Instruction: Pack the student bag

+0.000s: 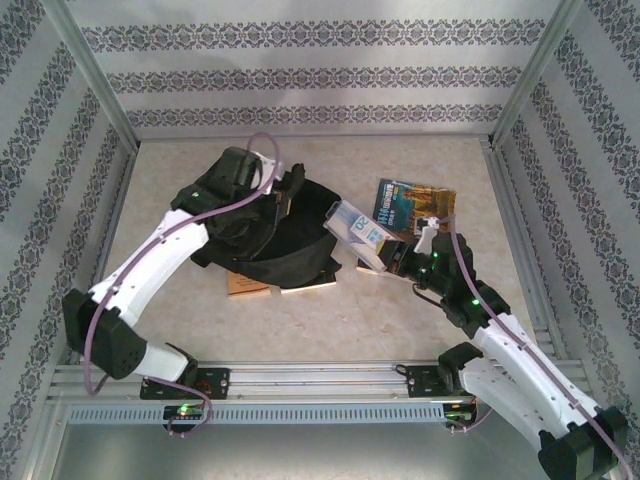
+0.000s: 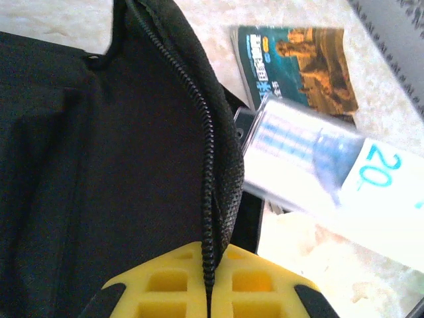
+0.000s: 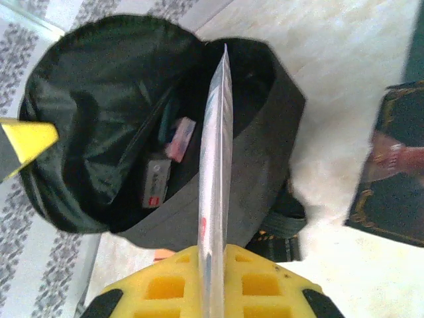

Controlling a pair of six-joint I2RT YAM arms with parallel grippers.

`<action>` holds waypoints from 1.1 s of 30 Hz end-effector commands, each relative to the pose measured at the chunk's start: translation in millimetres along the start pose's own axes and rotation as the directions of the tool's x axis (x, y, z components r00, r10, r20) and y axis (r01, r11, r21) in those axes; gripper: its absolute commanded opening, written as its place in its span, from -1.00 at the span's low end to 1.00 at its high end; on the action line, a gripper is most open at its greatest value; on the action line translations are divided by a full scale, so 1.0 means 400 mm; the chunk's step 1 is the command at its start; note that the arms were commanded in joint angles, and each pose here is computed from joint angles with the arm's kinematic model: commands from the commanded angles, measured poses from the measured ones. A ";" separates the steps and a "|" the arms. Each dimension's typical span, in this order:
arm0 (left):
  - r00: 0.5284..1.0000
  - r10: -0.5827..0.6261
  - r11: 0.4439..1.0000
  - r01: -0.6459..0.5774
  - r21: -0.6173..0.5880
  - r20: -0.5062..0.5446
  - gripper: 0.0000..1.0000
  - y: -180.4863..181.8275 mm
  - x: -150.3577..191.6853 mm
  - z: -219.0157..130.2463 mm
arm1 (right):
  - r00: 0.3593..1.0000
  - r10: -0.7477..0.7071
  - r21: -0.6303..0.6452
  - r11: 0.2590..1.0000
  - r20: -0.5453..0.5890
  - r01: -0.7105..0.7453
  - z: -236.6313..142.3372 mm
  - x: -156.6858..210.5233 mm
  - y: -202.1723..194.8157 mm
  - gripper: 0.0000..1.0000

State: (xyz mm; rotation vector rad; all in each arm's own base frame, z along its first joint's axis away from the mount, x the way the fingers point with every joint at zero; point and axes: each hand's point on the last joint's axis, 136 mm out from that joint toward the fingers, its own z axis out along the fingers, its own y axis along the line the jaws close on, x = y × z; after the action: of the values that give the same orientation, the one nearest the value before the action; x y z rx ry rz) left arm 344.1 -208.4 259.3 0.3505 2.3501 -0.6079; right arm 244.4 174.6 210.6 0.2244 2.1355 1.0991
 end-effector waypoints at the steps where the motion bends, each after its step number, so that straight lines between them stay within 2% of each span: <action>1: 0.989 -0.067 0.997 0.062 0.045 0.129 -1.00 -0.004 -0.058 -0.059 | 1.000 -0.010 -0.172 0.985 0.019 0.013 0.003 -0.033 0.127 -0.96; 6: 0.978 -0.092 0.995 0.084 0.049 0.186 -1.00 0.015 -0.068 -0.105 | 0.996 0.068 -0.207 0.975 -0.063 -0.080 0.064 -0.012 0.155 -0.93; 12: 0.964 -0.073 0.994 0.049 0.098 0.256 -1.00 -0.014 -0.116 -0.145 | 0.955 0.230 -0.229 0.935 -0.187 -0.270 0.164 0.003 0.188 -0.98; 25: 0.946 0.001 0.997 -0.026 0.073 0.325 -1.00 -0.034 -0.148 -0.226 | 0.919 0.296 -0.279 0.888 -0.261 -0.366 0.316 0.016 0.292 -1.00; 33: 0.932 0.009 0.995 -0.044 0.088 0.363 -1.00 -0.046 -0.168 -0.251 | 0.886 0.366 -0.252 0.863 -0.283 -0.437 0.467 0.046 0.298 -0.94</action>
State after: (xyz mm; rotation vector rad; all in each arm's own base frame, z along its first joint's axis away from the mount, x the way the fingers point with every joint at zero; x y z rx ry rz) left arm 332.7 -178.0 321.7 0.2454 2.1426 -0.6746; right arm 321.7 355.7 202.0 0.4274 2.2274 1.6805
